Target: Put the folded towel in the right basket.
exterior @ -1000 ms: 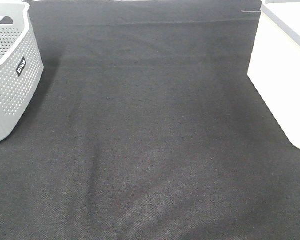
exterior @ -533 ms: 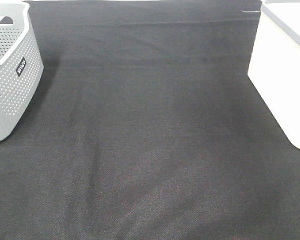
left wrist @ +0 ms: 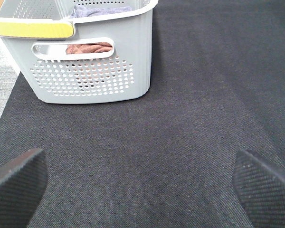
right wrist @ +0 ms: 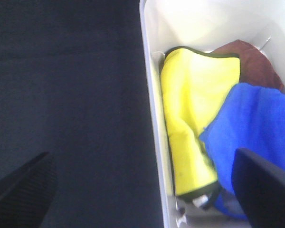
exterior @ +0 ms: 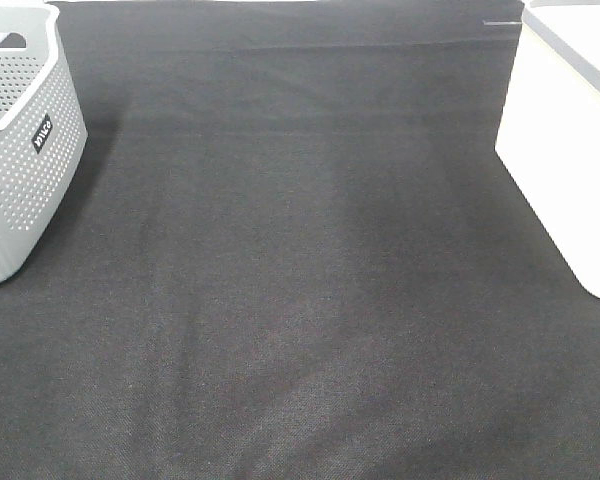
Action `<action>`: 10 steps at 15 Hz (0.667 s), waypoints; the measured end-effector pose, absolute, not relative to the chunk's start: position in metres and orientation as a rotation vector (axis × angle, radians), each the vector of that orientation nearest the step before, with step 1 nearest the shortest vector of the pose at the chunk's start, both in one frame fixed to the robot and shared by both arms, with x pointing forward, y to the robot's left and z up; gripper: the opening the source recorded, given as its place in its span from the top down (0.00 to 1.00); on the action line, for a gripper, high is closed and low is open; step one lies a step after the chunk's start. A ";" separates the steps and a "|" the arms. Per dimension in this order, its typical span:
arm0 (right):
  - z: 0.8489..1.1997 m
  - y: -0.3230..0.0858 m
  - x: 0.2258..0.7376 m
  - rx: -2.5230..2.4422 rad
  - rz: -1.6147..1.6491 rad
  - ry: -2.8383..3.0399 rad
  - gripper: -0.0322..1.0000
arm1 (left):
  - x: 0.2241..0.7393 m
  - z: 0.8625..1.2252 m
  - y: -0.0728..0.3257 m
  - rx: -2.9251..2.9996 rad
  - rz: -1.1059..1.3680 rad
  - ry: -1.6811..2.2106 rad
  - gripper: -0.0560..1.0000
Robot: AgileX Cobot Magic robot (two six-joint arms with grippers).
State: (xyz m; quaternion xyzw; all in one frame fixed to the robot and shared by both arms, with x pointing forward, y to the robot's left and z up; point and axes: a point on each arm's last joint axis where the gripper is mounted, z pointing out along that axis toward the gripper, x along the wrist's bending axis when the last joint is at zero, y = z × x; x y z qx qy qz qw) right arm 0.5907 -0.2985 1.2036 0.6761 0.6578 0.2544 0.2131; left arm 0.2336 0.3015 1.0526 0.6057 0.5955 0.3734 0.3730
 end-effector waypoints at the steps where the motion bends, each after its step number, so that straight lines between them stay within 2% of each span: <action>1: 1.212 -0.298 0.565 1.870 0.723 1.820 0.03 | 0.234 1.053 0.301 1.552 0.957 1.526 0.01; 2: 1.217 -0.297 0.535 1.865 0.736 1.816 0.03 | 0.234 1.053 0.301 1.552 0.957 1.526 0.01; 3: 1.217 -0.297 0.535 1.865 0.736 1.816 0.03 | 0.234 1.053 0.301 1.552 0.957 1.526 0.01; 5: 1.216 -0.295 0.473 1.846 0.746 1.820 0.03 | 0.234 1.053 0.301 1.552 0.957 1.526 0.01; 8: 1.196 -0.294 0.364 1.765 0.791 1.792 0.03 | 0.234 1.053 0.301 1.553 0.957 1.525 0.01; 10: 1.174 -0.296 0.315 1.710 0.798 1.754 0.03 | 0.234 1.053 0.301 1.553 0.957 1.525 0.01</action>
